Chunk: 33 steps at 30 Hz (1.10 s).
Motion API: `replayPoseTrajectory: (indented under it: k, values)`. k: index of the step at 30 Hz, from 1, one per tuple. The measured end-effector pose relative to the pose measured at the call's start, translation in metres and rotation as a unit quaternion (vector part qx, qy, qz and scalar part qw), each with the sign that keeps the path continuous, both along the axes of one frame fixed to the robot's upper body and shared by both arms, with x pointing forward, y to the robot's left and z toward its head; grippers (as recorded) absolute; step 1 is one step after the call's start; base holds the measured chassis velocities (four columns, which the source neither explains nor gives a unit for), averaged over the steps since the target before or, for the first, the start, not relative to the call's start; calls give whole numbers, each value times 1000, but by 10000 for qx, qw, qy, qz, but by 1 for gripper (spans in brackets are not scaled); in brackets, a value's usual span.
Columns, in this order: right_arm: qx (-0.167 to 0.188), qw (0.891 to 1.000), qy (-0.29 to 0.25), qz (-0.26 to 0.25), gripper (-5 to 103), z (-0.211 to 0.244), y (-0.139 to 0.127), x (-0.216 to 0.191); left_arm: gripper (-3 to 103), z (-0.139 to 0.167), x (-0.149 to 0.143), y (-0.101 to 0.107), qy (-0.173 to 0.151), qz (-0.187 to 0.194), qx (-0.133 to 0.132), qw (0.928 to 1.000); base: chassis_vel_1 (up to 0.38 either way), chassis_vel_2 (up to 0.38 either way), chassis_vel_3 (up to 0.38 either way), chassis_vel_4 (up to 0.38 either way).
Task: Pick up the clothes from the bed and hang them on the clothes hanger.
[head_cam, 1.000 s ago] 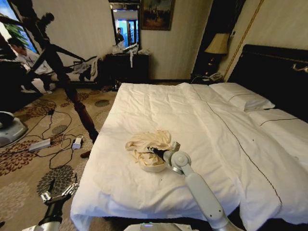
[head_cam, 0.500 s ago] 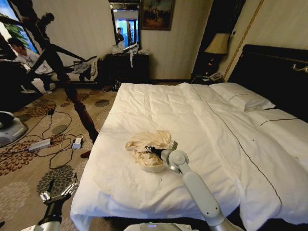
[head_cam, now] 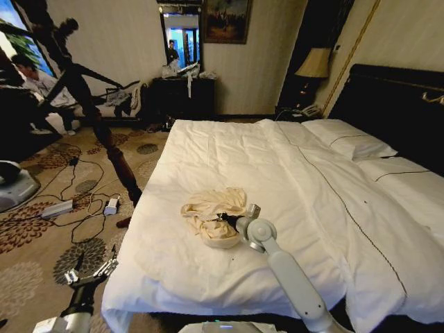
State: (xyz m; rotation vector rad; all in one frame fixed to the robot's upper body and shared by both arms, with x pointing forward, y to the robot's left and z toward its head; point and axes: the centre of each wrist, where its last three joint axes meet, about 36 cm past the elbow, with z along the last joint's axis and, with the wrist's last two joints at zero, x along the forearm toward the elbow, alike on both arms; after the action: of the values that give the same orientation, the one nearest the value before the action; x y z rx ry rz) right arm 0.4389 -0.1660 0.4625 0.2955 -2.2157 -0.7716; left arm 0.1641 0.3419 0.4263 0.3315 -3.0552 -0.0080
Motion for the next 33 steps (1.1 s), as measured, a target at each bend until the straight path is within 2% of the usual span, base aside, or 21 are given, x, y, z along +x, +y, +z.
replayPoseTrajectory:
  k: [1, 3, 4, 5, 8, 9, 10, 13, 19, 23, 29, 33]
  values:
    - [0, 10000, 0, 0, 0, 0, 0, 0, 97, 0, 0, 0, 0, 0, 0, 10000, 0, 0, 0, 0]
    - [-313, 9994, -134, 51, 0, 5, -21, -16, 97, 10, 11, 4, -36, -205, 107, 9997, 0, 0, 0, 0]
    - [-313, 9994, -134, 51, 0, 5, -21, -16, 97, 10, 11, 4, -36, -205, 107, 9997, 0, 0, 0, 0]
    - [-595, 9979, -249, 54, 0, 8, -37, -27, 97, 17, 20, 5, -51, -363, 182, 9992, 0, 0, 0, 0]
    - [-1059, 9932, -474, 4, 0, 16, -65, -49, 97, 27, 33, 6, -64, -618, 294, 9976, 0, 0, 0, 0]
    - [-1059, 9932, -474, 4, 0, 16, -65, -49, 97, 27, 33, 6, -64, -618, 294, 9976, 0, 0, 0, 0]
    - [-1245, 9904, -601, -70, 0, 26, -82, -63, 97, 31, 39, 5, -41, -741, 316, 9967, 0, 0, 0, 0]
    - [-1452, 9867, -708, -165, 0, 43, -103, -84, 97, 29, 43, 3, 54, -895, 301, 9955, 0, 0, 0, 0]
    - [-1843, 9791, -828, -228, 0, 63, -125, -107, 97, 14, 47, 0, 309, -1224, 355, 9914, 0, 0, 0, 0]
    - [-2319, 9674, -947, -367, 0, 72, -142, -114, 97, 13, 59, -2, 362, -1454, 408, 9879, 0, 0, 0, 0]
    - [-2534, 9567, -1240, -713, 0, 83, -149, -110, 97, 11, 72, -8, 424, -1658, 422, 9843, 0, 0, 0, 0]
    - [-2592, 9500, -1470, -934, 0, 90, -152, -108, 97, 9, 81, -17, 541, -2011, 429, 9771, 0, 0, 0, 0]
